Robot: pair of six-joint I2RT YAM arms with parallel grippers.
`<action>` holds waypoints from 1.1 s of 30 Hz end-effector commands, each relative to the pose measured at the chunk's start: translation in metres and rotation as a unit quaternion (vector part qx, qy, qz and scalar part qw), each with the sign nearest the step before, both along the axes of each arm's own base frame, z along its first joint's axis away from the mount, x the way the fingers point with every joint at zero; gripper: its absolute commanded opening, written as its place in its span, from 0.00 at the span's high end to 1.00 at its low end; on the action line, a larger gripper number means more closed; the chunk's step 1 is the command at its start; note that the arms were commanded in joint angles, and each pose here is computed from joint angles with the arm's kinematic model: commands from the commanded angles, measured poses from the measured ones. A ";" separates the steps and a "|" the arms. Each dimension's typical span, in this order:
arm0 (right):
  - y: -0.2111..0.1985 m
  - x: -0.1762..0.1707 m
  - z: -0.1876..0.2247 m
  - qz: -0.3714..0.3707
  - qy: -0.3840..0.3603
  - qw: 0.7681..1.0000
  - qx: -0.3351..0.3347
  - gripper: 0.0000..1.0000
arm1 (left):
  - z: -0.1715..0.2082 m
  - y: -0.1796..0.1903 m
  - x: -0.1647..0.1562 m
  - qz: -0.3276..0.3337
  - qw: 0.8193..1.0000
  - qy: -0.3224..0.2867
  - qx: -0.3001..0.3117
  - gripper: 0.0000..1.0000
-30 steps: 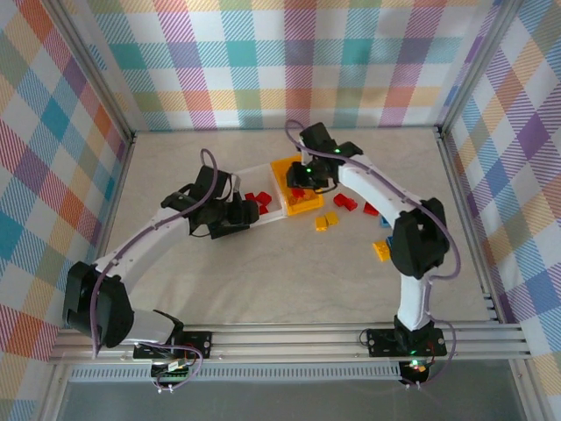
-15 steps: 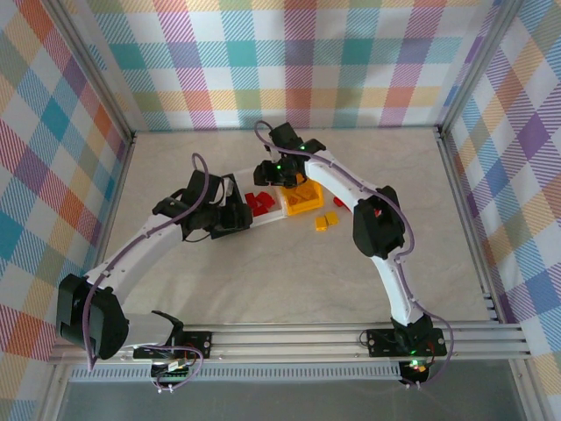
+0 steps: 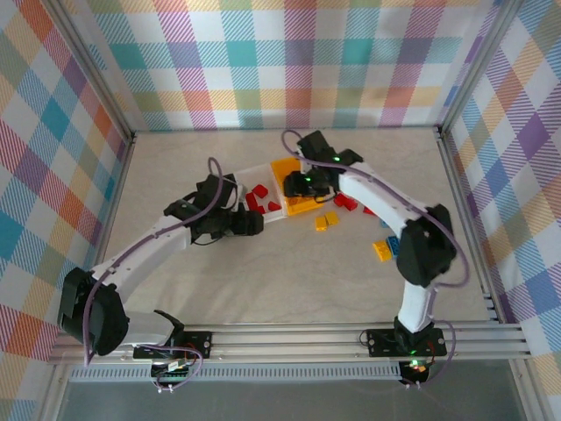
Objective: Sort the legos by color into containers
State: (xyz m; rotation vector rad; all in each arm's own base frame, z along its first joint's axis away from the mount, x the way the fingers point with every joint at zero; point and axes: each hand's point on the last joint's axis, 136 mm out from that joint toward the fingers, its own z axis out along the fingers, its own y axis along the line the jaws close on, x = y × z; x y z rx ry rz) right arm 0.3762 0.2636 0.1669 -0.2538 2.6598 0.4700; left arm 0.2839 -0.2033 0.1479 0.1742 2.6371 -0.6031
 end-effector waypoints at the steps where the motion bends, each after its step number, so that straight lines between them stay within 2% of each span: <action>1: -0.063 -0.003 -0.033 -0.048 0.025 0.997 -0.062 0.43 | -0.005 -0.017 0.005 -0.005 1.000 0.002 -0.005 0.26; 5: -0.100 0.008 -0.049 -0.067 0.026 0.992 -0.101 0.35 | -0.012 -0.028 0.006 -0.011 1.000 0.016 -0.015 0.26; 12: -0.173 0.039 -0.078 -0.128 0.048 0.973 -0.185 0.34 | -0.010 -0.027 0.003 -0.013 1.000 0.017 -0.006 0.26; 16: -0.199 0.042 -0.088 -0.164 0.073 0.966 -0.186 0.34 | -0.013 -0.027 0.004 -0.014 1.000 0.020 0.001 0.25; 33: -0.223 0.050 -0.132 -0.229 0.132 0.954 -0.142 0.33 | -0.022 -0.025 0.007 -0.015 0.999 0.026 0.016 0.25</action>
